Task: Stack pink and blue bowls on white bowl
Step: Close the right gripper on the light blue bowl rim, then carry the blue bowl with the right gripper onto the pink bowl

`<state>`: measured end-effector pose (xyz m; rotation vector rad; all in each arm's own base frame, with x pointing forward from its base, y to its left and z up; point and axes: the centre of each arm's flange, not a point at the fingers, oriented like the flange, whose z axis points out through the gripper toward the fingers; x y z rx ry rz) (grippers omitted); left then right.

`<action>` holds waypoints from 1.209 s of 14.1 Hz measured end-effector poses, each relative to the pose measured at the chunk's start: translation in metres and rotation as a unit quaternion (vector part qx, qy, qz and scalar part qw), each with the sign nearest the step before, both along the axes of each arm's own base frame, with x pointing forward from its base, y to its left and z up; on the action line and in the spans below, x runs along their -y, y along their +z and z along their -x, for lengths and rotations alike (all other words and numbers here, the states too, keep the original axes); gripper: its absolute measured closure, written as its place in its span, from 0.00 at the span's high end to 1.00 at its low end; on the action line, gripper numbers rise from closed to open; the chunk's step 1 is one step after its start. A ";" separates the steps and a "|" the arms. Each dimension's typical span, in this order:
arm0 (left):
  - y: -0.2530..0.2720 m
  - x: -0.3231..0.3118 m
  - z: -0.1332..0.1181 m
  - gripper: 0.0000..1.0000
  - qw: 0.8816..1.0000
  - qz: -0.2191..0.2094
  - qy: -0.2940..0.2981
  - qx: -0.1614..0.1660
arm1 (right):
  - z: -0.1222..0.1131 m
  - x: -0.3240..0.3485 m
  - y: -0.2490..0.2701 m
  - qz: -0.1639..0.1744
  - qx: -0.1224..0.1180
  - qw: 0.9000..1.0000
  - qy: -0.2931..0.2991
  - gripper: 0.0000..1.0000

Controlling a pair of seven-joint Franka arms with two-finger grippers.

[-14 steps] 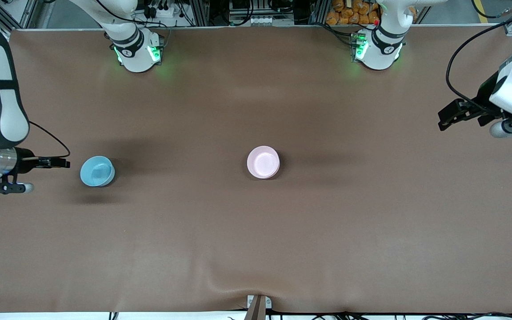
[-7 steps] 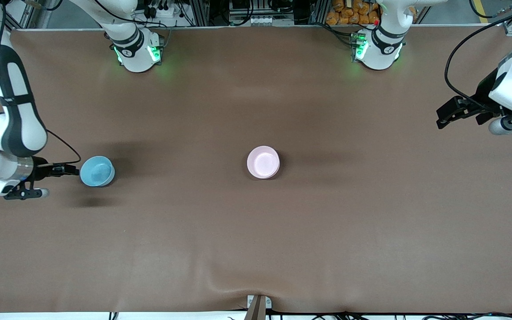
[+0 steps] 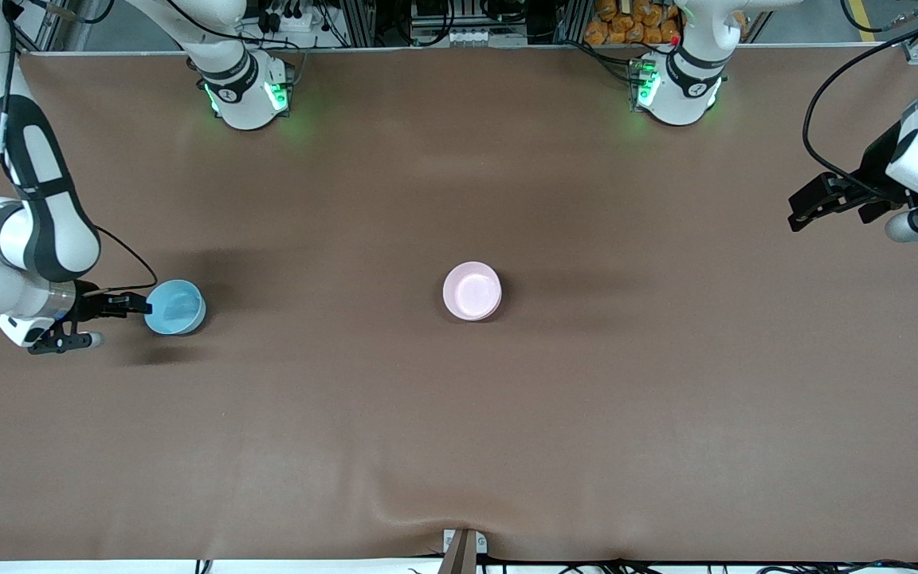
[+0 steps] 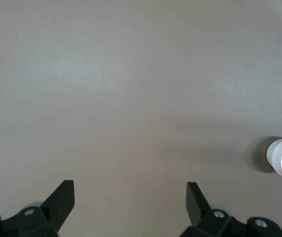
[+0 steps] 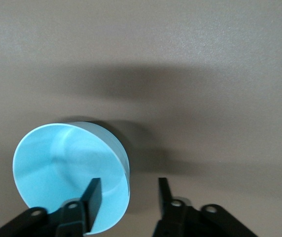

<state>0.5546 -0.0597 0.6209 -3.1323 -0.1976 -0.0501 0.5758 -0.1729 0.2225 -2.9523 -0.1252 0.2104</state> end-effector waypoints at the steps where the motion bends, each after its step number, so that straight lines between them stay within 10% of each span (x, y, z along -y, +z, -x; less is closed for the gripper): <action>1: 0.000 -0.001 0.000 1.00 1.000 0.000 0.001 0.000 | 0.001 0.002 -0.003 -0.005 0.000 1.000 -0.003 0.51; 11: 0.000 -0.002 0.000 1.00 1.000 0.000 0.002 0.000 | 0.010 -0.003 -0.016 -0.016 -0.003 1.000 -0.010 0.02; 17: 0.000 -0.002 0.000 1.00 1.000 0.000 0.002 0.000 | 0.005 -0.034 -0.008 -0.070 -0.029 0.997 -0.029 0.02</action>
